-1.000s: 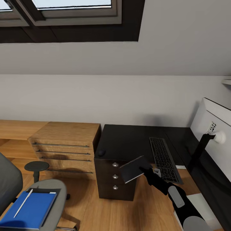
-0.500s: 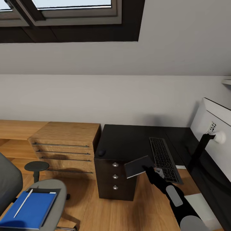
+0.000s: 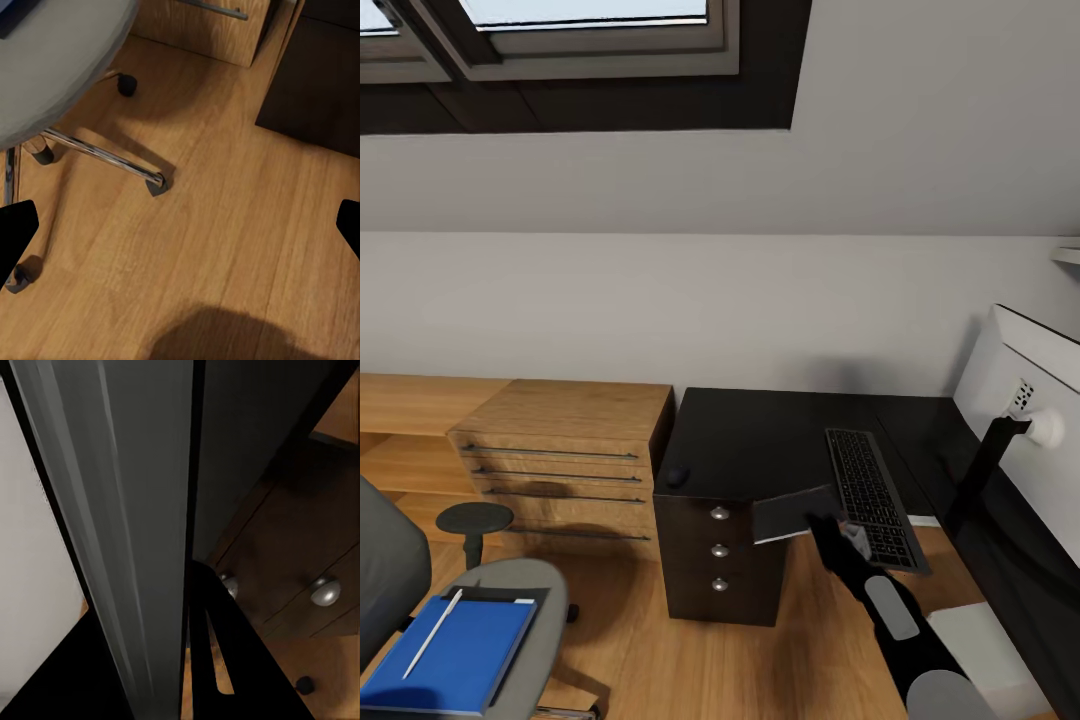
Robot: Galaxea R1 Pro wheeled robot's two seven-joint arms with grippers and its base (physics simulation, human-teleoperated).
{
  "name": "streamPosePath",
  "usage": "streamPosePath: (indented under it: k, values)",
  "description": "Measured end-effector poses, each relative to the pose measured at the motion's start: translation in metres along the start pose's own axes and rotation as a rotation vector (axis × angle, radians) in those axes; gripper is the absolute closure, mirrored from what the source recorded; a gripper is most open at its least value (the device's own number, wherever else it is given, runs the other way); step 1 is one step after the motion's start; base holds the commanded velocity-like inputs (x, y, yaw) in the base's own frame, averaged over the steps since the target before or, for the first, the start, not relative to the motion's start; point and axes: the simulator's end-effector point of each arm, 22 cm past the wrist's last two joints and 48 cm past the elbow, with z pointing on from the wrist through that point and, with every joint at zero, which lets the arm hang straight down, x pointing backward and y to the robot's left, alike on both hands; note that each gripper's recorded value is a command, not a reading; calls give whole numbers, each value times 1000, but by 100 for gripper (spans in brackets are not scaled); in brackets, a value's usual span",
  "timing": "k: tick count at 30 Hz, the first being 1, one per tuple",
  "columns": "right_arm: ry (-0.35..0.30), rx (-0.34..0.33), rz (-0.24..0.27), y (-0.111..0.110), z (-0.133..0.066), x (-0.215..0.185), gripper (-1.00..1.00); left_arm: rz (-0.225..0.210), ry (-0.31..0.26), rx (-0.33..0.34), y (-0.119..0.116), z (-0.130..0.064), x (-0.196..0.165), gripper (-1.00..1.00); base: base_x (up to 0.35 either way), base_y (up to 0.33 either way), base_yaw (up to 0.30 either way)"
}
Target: In the bedroom, organize the workspace by keeping the computer under the desk, ensuring the monitor is on the desk, placing the keyboard on the desk next to the monitor, placing the mouse on the desk next to the keyboard, moving the folder from the swivel chair onto the desk next to the mouse, stacking the notebook on top of the folder with the pen on top of the notebook, and positioning the swivel chair next to the desk.
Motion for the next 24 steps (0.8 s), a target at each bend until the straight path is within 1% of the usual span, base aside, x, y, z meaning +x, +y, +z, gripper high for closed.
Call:
streamPosePath:
  k: [1,2,8,24]
  values:
    - [-31,1,-3,1,1,-4,100,0,0,0,0,0,0,-100,0,0,0]
    - [-44,2,-6,1,1,-5,100,0,0,0,0,0,0,-100,0,0,0]
    - [-82,1,-10,4,2,-9,100,0,0,0,0,0,0,-100,0,0,0]
    - [-88,-3,-12,5,3,-8,100,-1,0,2,-1,0,0,-100,1,0,0]
